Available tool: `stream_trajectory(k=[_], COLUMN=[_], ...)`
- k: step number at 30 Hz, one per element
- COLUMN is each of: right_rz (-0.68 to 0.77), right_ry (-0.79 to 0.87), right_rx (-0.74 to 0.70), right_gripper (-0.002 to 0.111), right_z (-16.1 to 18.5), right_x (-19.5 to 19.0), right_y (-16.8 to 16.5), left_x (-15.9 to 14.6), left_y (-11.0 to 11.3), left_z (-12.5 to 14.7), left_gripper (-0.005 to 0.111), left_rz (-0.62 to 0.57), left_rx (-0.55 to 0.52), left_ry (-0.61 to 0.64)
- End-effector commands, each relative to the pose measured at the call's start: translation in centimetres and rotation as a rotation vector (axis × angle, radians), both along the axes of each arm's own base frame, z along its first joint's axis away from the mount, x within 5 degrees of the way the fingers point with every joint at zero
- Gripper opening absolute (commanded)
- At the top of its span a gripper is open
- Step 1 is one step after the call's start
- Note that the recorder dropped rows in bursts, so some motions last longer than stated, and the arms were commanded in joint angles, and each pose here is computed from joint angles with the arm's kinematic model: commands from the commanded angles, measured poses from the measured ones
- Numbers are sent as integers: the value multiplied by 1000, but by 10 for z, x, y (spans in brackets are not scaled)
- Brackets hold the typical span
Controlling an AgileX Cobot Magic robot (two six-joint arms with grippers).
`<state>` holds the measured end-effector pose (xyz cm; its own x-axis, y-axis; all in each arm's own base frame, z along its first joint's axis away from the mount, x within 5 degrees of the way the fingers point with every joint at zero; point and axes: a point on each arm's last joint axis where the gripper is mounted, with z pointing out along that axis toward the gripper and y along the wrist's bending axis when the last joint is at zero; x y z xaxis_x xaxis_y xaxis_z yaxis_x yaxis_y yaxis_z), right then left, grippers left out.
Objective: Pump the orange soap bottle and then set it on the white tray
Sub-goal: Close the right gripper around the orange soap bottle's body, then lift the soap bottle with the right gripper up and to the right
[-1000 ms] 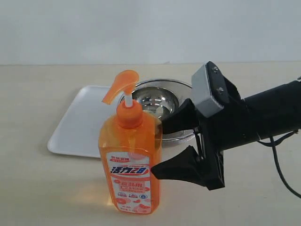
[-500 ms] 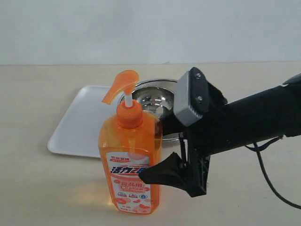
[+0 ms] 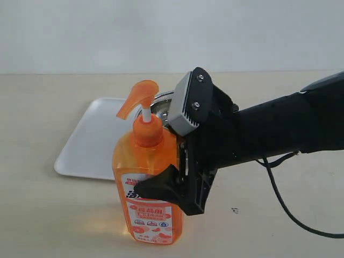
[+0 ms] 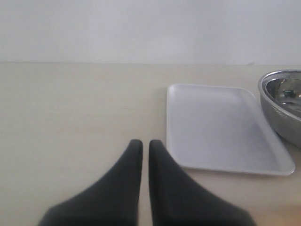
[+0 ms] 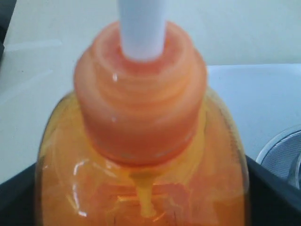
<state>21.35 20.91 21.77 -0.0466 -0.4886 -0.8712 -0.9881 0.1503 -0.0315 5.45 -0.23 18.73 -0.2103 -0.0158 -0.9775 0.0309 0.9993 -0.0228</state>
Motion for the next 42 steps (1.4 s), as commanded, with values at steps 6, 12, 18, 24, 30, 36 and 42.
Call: stream_trajectory(k=[6,12,18,24,30,36,42], right_rz=[-57,-67,-64,-43,-88,-81,-55], right_ry=[96,113,112,100,79,77,87], right_rx=[27,30,27,1,-39,-45,-28], right_gripper=[80,80,77,30,0,0,0], right_z=[2,2,2,0,-3,-3,-1], right_x=[0,0,0,-1,3,2,0], right_y=[1,1,1,0,-3,-3,-2], left_x=[0,0,0,0,0,0,0], left_y=[0,0,0,0,0,0,0], left_z=[-1,-1,-1,-1,-1,-1,-1], left_gripper=[5,5,5,5,5,5,5], left_rz=[2,2,2,2,2,2,2], left_rx=[2,2,2,2,2,2,2], left_ry=[0,0,0,0,0,0,0])
